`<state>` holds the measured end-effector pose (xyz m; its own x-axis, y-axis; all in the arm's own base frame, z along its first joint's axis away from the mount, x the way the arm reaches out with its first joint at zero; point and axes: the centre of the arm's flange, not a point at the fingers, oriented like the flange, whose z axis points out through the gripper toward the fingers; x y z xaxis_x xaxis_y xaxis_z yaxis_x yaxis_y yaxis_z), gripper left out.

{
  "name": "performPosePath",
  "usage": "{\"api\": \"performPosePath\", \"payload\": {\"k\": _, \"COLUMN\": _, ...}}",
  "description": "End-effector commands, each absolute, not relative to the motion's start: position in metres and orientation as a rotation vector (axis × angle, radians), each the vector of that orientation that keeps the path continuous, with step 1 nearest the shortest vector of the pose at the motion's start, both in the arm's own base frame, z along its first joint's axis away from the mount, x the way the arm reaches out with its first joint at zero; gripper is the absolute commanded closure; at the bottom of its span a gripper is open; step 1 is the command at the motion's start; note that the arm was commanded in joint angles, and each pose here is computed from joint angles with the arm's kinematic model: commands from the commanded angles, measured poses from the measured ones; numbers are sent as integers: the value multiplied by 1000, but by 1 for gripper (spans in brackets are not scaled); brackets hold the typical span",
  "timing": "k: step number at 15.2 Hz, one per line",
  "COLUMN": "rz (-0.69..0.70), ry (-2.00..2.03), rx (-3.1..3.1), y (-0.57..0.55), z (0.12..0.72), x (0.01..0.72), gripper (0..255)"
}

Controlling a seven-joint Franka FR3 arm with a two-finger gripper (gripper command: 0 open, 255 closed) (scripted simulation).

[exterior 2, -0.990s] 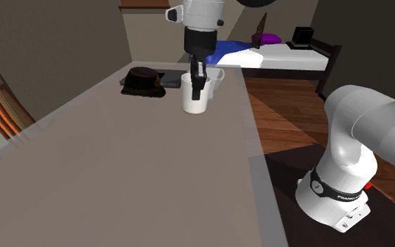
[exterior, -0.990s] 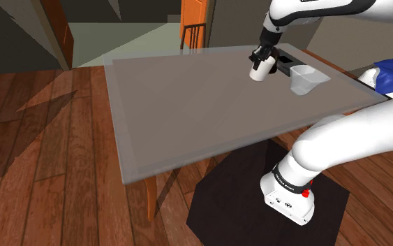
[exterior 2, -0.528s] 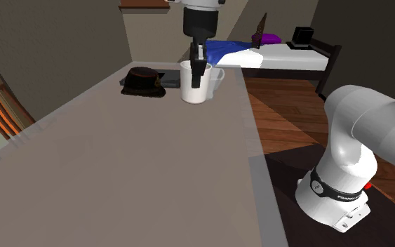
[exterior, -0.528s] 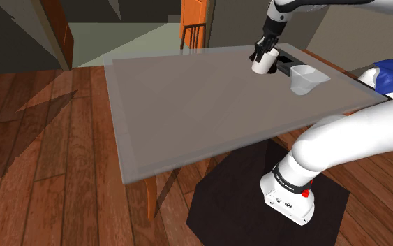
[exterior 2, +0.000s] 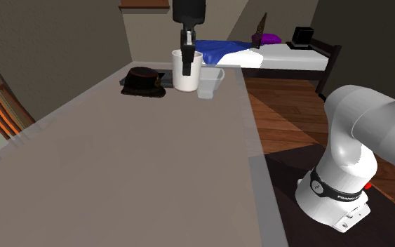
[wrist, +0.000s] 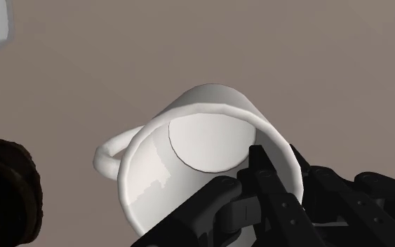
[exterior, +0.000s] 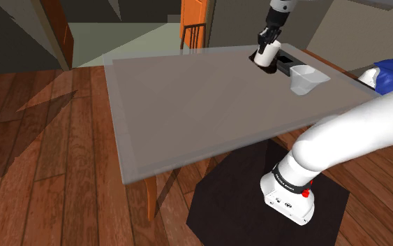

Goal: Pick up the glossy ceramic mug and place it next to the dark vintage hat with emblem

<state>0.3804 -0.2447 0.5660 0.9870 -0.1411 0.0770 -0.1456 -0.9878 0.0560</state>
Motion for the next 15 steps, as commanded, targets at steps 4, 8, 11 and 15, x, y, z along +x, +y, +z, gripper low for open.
{"api": "performPosePath", "payload": {"k": 4, "rz": 112, "ry": -221, "rx": 3069, "y": -305, "z": 566, "x": 406, "gripper": 255}}
{"api": "performPosePath", "payload": {"k": 8, "rz": 112, "ry": -221, "rx": 3069, "y": -353, "z": 566, "x": 427, "gripper": 255}}
{"api": "performPosePath", "payload": {"k": 11, "rz": 112, "ry": -221, "rx": 3069, "y": -389, "z": 566, "x": 443, "gripper": 255}}
{"api": "performPosePath", "payload": {"k": 15, "rz": 112, "ry": -221, "rx": 3069, "y": -437, "z": 566, "x": 465, "gripper": 255}}
